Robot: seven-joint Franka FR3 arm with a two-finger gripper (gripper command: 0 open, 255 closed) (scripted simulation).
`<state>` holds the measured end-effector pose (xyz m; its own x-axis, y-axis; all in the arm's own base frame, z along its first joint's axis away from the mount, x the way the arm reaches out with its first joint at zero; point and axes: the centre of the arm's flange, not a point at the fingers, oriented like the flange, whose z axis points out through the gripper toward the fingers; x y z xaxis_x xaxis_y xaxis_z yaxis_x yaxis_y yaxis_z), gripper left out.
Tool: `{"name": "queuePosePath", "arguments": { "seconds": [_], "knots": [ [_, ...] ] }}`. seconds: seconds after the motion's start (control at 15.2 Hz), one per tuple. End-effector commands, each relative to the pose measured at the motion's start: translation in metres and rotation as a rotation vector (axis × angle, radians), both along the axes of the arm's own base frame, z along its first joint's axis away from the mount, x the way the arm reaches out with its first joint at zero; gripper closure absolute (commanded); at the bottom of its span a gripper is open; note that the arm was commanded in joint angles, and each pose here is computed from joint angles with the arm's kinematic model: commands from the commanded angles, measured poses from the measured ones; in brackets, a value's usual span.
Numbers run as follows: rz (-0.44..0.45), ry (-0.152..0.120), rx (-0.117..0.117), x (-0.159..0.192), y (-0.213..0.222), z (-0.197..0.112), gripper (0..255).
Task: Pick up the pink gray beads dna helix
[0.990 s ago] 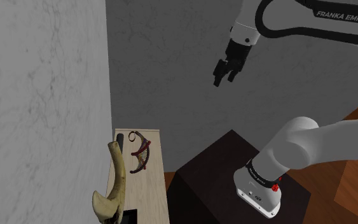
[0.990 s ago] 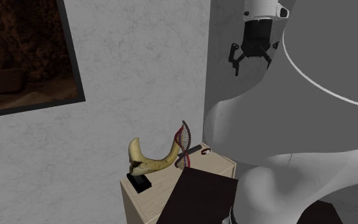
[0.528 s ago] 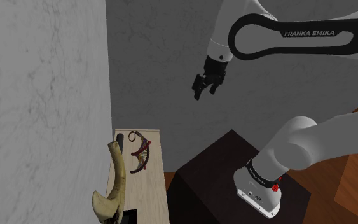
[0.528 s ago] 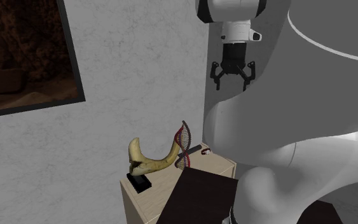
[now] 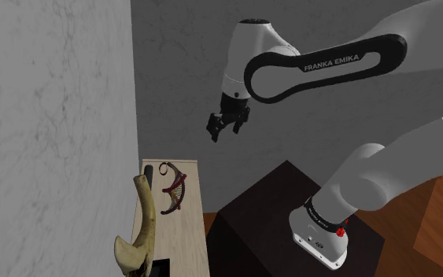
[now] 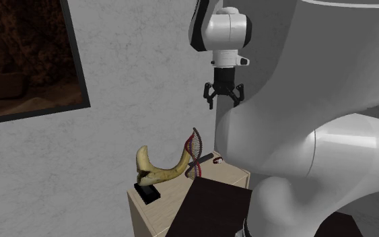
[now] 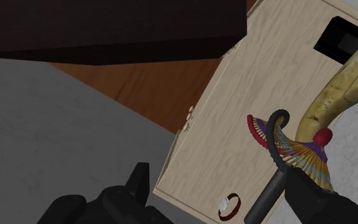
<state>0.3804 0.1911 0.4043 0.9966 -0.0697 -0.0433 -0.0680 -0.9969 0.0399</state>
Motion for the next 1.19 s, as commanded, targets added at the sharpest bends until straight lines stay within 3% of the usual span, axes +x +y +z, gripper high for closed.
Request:
{"name": "queuePosePath", "arguments": {
  "seconds": [0.0, 0.86, 1.12],
  "knots": [
    [-0.003, 0.002, 0.001, 0.008, 0.019, -0.015, 0],
    [-0.019, 0.023, -0.001, 0.057, 0.139, -0.128, 0],
    [-0.019, 0.023, -0.001, 0.057, 0.14, -0.144, 0]
  ]
}}
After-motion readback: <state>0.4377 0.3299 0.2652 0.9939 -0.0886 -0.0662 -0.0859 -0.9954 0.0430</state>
